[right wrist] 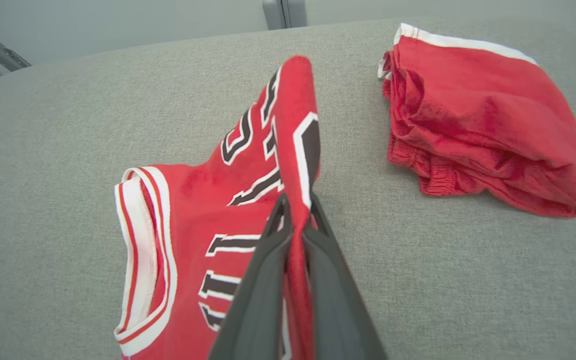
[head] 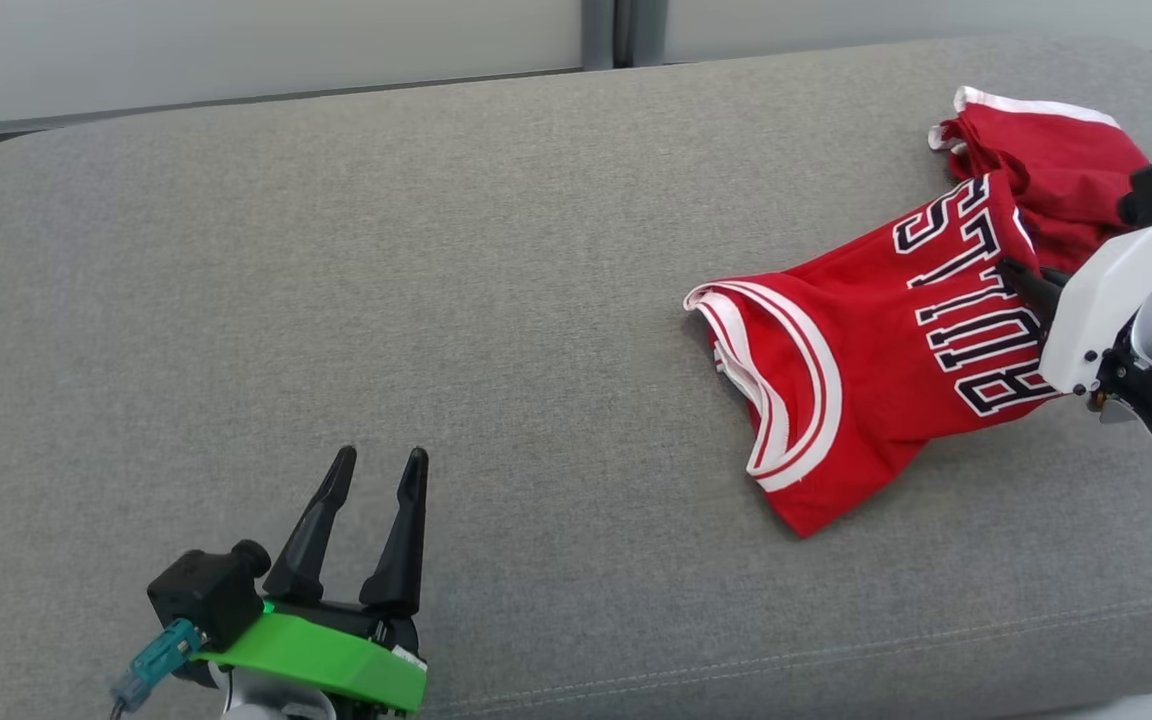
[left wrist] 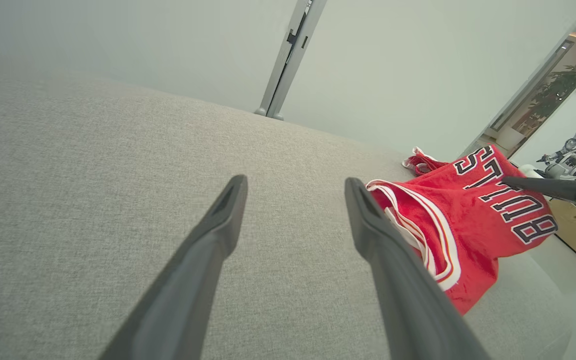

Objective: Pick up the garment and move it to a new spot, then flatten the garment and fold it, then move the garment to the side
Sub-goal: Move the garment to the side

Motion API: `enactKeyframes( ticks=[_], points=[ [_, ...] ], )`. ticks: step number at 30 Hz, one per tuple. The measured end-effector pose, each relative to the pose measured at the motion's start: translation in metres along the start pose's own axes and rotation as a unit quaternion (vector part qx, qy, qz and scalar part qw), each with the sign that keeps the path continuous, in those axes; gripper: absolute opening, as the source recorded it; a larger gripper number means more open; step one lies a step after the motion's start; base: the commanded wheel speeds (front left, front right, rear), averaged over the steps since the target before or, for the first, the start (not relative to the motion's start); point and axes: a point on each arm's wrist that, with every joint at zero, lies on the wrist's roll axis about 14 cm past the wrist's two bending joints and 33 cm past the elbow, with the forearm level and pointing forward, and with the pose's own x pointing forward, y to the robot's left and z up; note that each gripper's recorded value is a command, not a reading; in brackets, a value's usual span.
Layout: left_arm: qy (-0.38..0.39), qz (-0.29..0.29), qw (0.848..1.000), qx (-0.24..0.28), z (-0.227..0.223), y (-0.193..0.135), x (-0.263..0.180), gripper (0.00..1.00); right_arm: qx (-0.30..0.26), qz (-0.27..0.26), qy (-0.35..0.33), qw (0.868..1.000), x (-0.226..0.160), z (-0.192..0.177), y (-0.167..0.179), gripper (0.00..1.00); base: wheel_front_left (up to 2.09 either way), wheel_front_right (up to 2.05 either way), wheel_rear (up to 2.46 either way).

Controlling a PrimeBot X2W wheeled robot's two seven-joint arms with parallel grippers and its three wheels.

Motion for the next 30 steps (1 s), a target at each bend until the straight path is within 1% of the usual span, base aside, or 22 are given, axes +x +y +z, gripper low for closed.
enactKeyframes(
  ticks=[7,11,15,21,25,30],
  points=[
    [0.010,-0.045,0.999,0.002,-0.005,-0.024,0.019,1.00,0.013,-0.035,-0.016,0.999,-0.025,0.000,-0.023,0.00,0.00,0.00,0.00],
    [0.023,-0.064,0.998,0.000,-0.013,-0.034,0.027,1.00,0.023,-0.042,-0.030,0.998,-0.027,0.004,-0.023,0.00,0.00,0.00,0.00],
    [0.028,-0.077,0.997,-0.002,-0.017,-0.040,0.034,1.00,0.029,-0.050,-0.031,0.998,-0.022,0.007,-0.025,0.00,0.00,0.00,0.00],
    [0.038,-0.088,0.995,-0.003,-0.023,-0.044,0.042,1.00,0.012,-0.058,-0.048,0.997,-0.009,0.034,-0.023,0.00,0.00,0.00,0.00],
    [0.038,-0.098,0.994,-0.004,-0.024,-0.049,0.050,1.00,0.000,-0.053,-0.077,0.996,0.000,0.069,-0.012,0.00,0.00,0.00,0.00],
    [0.044,-0.104,0.994,-0.002,-0.027,-0.047,0.057,1.00,0.003,-0.066,-0.101,0.993,0.008,0.104,-0.017,0.00,0.00,0.00,0.00]
  ],
)
